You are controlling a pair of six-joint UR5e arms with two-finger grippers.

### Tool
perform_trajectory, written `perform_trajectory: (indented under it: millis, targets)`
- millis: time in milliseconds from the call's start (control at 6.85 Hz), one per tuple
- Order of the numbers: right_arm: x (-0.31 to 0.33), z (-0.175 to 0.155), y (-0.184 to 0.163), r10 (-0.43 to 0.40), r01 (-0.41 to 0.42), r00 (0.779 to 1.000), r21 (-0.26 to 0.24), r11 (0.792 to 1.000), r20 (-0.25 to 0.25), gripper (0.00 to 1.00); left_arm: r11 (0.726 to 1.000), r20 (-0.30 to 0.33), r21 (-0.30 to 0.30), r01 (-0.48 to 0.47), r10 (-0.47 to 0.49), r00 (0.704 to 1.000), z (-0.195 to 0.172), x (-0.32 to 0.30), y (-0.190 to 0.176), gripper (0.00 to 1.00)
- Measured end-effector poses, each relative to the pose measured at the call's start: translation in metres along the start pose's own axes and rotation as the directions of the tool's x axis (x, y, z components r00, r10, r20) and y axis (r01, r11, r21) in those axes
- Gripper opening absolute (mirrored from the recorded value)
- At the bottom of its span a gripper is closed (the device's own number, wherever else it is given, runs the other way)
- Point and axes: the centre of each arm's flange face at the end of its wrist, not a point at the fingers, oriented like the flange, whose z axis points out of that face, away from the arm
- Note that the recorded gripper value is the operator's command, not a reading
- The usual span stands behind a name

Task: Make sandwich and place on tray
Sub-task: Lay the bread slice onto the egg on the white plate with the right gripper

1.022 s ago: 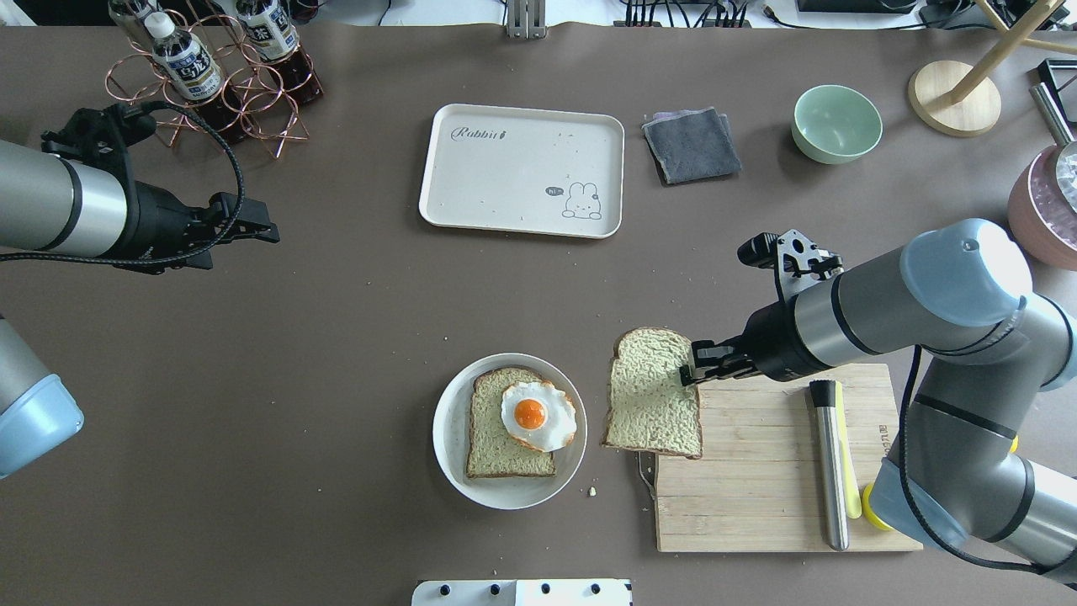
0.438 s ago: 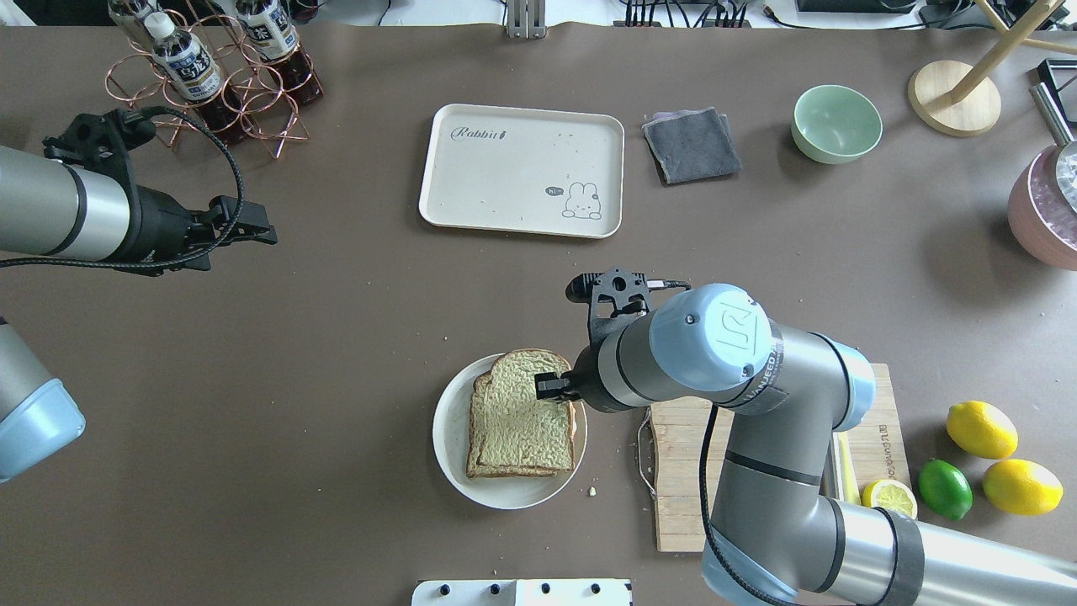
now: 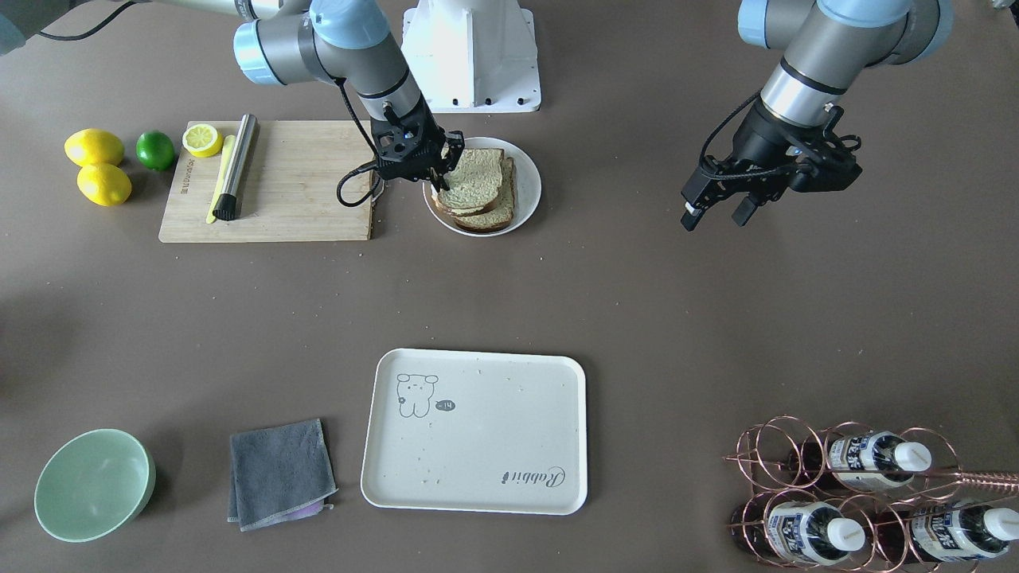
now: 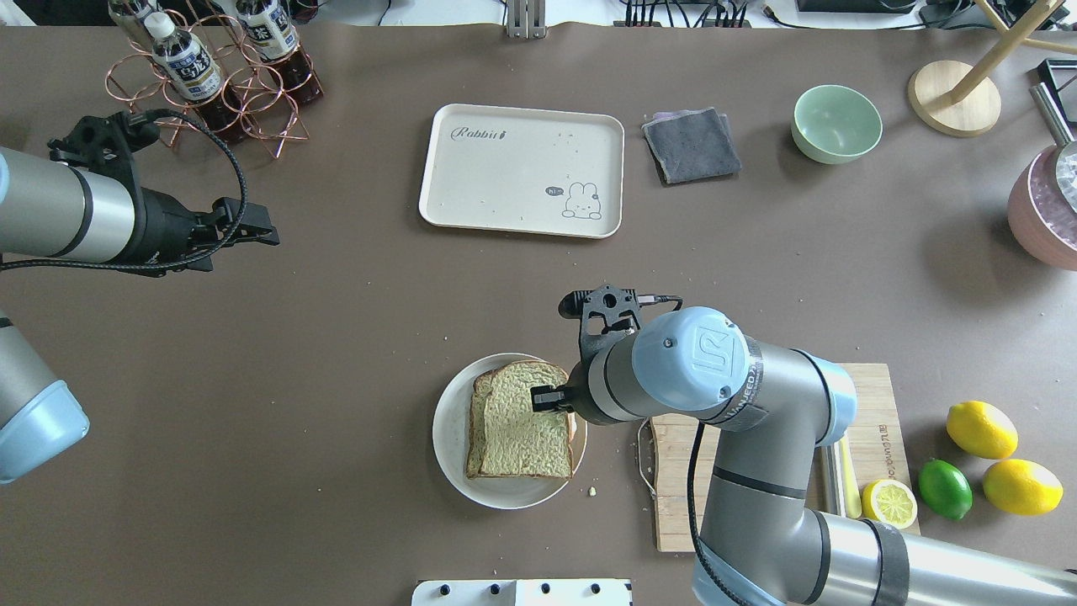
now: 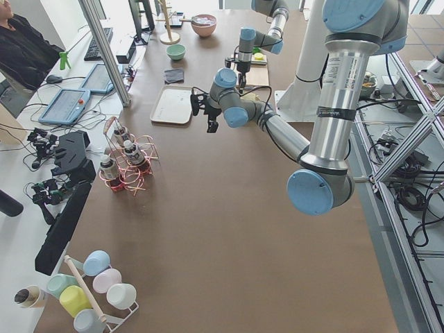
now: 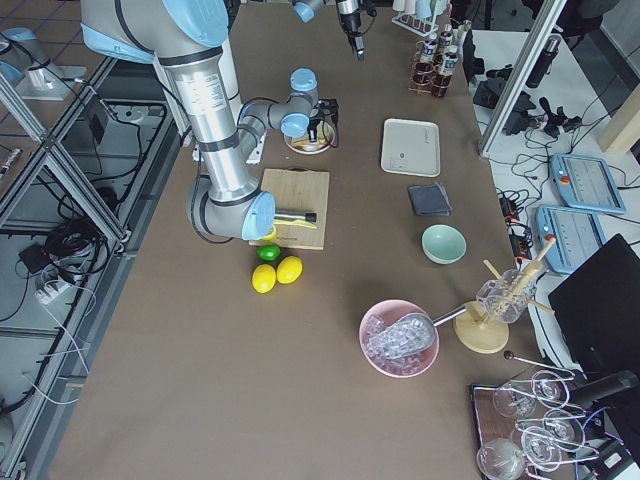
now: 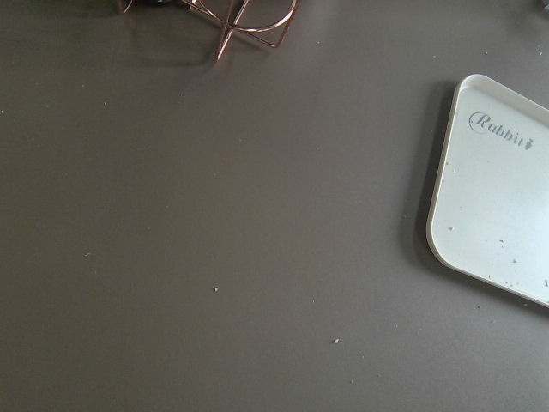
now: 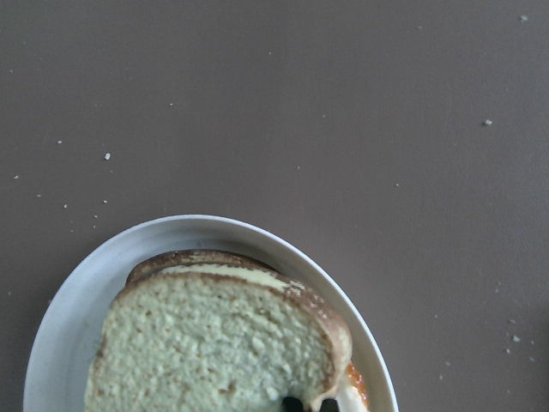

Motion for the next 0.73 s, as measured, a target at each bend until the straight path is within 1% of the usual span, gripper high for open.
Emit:
perform_trajectory:
  millis: [146, 438, 730]
  targets:
    - [-0.003, 0.004, -0.002, 0.0, 0.0, 1.0, 0.003, 1.0, -0.003, 0.97, 1.0, 0.001, -0.001, -0.001, 0.001, 1.0, 0.001, 0.0, 0.0, 0.97]
    - [-0.004, 0.004, -0.003, 0.013, -0.013, 1.0, 0.011, 1.0, 0.001, 0.99, 1.0, 0.004, -0.002, -0.001, 0.001, 1.0, 0.003, 0.0, 0.0, 0.97]
    - [-0.008, -0.008, -0.007, 0.054, -0.055, 0.998, 0.031, 0.998, 0.019, 0.99, 1.0, 0.002, -0.004, -0.002, 0.002, 1.0, 0.004, 0.0, 0.001, 0.97]
